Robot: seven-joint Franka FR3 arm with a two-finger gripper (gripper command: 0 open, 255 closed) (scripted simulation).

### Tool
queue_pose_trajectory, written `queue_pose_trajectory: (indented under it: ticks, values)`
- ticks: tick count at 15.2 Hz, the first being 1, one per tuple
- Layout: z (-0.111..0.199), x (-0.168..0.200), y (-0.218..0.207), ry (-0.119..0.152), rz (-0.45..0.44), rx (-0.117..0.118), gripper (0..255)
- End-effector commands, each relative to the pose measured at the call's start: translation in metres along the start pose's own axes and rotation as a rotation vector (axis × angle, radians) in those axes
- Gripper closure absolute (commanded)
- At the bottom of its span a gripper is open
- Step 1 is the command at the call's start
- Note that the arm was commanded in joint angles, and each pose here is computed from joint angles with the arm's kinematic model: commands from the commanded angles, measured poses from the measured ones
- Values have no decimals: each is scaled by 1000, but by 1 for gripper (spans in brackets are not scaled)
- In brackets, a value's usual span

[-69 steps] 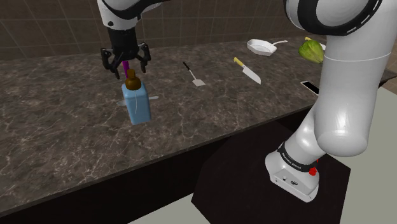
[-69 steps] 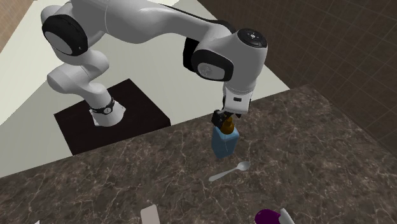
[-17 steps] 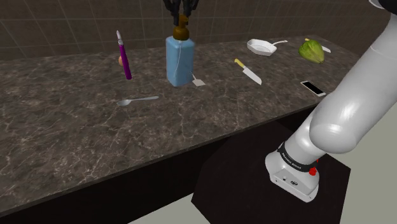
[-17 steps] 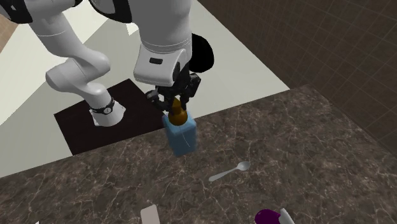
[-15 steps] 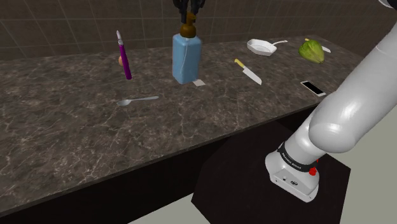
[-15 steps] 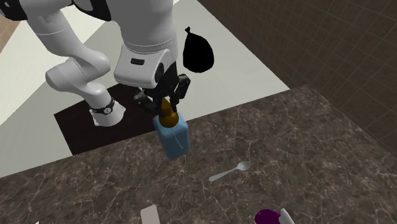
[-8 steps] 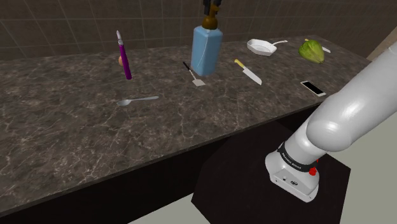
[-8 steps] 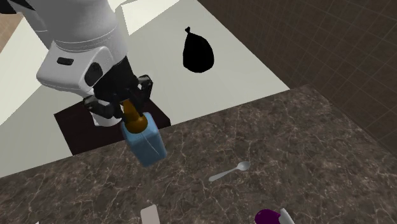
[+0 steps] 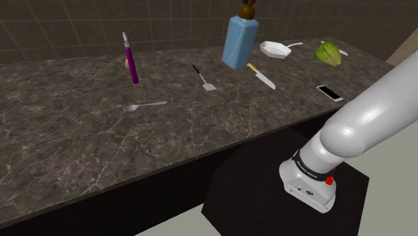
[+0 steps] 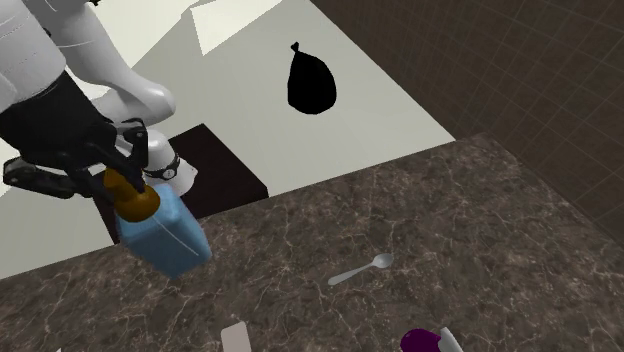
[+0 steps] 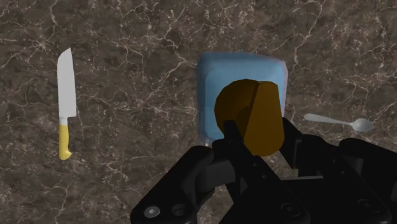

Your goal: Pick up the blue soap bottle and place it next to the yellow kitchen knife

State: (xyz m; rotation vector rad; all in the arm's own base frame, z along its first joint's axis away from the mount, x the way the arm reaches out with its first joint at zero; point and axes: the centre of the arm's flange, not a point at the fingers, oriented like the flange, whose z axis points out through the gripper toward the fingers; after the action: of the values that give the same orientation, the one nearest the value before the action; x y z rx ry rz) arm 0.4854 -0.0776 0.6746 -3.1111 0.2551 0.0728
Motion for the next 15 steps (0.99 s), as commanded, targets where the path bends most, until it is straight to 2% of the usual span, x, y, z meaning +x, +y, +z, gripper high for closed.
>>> queue_pose_trajectory:
  ticks: [1,15]
  values:
    - [-6,-3,23,0,-2,0,255]
    - [-60,-32,197,0,-2,0,255]
